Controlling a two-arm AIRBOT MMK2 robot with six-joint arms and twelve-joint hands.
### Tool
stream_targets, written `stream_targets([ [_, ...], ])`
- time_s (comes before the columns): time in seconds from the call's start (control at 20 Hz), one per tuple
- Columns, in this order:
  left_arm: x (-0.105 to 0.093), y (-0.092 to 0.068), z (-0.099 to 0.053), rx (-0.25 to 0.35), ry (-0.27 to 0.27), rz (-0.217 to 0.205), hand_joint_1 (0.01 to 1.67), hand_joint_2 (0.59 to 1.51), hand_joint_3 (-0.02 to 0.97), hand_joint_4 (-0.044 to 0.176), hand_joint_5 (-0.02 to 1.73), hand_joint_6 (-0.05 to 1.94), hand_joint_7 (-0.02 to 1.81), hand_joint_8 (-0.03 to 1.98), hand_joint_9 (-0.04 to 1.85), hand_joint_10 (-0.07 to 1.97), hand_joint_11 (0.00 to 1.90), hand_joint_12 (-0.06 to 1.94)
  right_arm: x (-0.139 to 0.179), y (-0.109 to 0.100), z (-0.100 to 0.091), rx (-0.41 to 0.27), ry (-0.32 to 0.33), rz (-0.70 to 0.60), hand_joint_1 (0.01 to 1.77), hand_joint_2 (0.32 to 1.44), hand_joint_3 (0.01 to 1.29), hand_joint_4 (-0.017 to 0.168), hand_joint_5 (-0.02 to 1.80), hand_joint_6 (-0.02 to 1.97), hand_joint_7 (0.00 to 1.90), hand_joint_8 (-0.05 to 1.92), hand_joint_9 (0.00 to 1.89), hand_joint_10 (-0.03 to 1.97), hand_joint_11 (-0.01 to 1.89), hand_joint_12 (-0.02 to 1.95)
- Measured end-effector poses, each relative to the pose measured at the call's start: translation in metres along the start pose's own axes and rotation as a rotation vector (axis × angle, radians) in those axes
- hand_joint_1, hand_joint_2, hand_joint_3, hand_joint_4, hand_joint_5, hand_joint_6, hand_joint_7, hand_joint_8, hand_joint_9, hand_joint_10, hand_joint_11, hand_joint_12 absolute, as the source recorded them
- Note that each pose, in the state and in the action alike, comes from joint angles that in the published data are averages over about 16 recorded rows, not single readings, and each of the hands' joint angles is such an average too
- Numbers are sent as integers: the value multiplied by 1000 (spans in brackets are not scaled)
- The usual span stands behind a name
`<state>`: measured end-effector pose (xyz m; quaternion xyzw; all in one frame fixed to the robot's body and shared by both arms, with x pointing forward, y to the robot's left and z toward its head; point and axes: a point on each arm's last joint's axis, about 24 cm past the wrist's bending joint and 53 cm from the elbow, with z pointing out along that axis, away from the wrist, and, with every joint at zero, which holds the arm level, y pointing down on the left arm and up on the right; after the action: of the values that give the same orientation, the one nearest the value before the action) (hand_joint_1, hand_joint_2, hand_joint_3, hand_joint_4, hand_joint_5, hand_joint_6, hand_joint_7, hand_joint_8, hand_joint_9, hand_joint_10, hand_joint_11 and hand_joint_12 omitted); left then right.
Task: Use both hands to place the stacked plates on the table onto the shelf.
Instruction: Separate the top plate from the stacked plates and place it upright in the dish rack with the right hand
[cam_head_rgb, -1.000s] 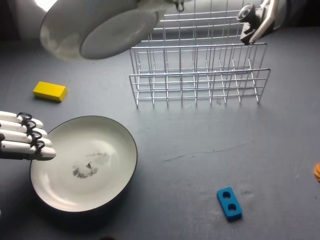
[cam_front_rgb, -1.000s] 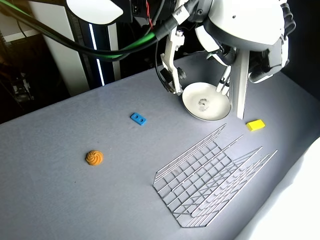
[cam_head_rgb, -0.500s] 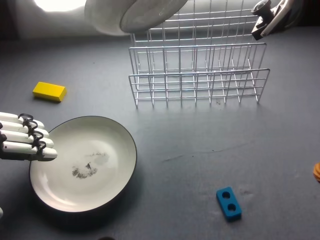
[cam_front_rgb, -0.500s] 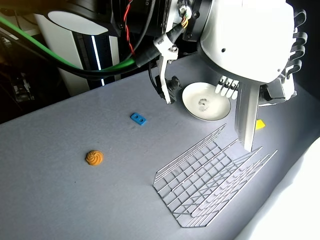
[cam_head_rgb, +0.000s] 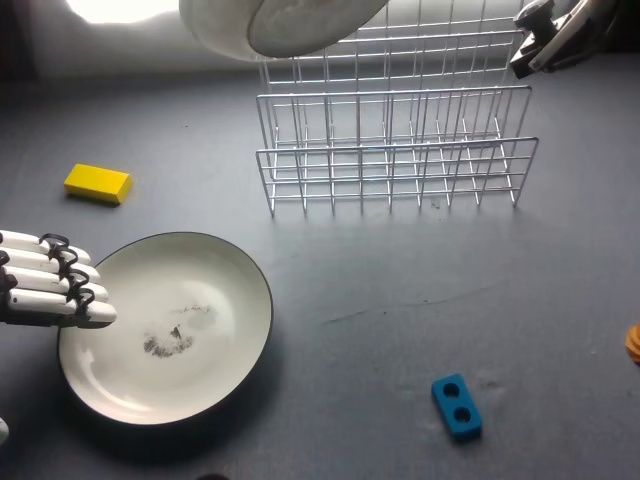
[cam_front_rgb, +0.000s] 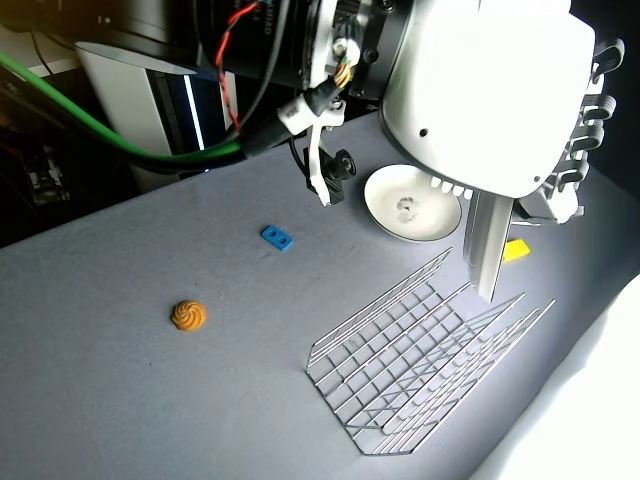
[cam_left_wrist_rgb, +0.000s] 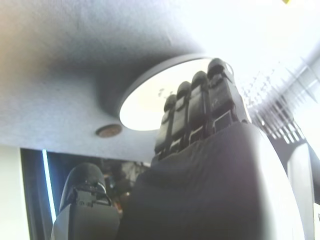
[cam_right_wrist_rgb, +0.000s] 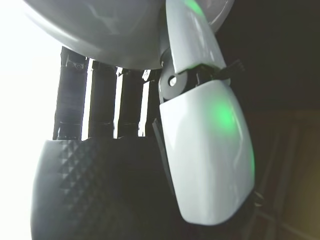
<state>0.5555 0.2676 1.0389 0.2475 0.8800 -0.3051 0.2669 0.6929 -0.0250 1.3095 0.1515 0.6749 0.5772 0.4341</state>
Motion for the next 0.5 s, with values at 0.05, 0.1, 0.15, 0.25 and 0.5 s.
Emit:
stream_targets([
  [0.05,0,0,0,0,1,0,18,1088,10,-2,37,7,56,11,33,4,27,10,-2,-2,0,5,-5,12,1374,1015,19,-8,896,936,996,946,935,1122,765,1094],
  [0.1,1,0,1,0,1,-1,18,1088,10,-2,36,7,55,11,33,4,27,10,-4,-5,0,11,-10,23,1374,1015,19,-8,896,936,996,947,935,1126,764,1097],
  [0.15,1,1,1,-1,2,-1,18,1087,10,-2,35,7,55,11,33,4,27,10,-7,-7,0,16,-15,35,1374,1015,19,-8,895,936,995,948,935,1129,762,1100],
  [0.25,1,1,1,-1,3,-2,18,1086,10,-3,37,7,57,11,35,3,29,12,-12,-12,0,28,-27,56,1374,1015,19,-8,895,936,995,947,935,1131,759,1103],
  [0.5,3,2,2,-3,6,-2,18,1088,10,-3,42,7,63,12,47,3,35,21,-24,-26,0,57,-54,114,1376,1018,19,-8,896,936,994,942,936,1131,760,1103],
])
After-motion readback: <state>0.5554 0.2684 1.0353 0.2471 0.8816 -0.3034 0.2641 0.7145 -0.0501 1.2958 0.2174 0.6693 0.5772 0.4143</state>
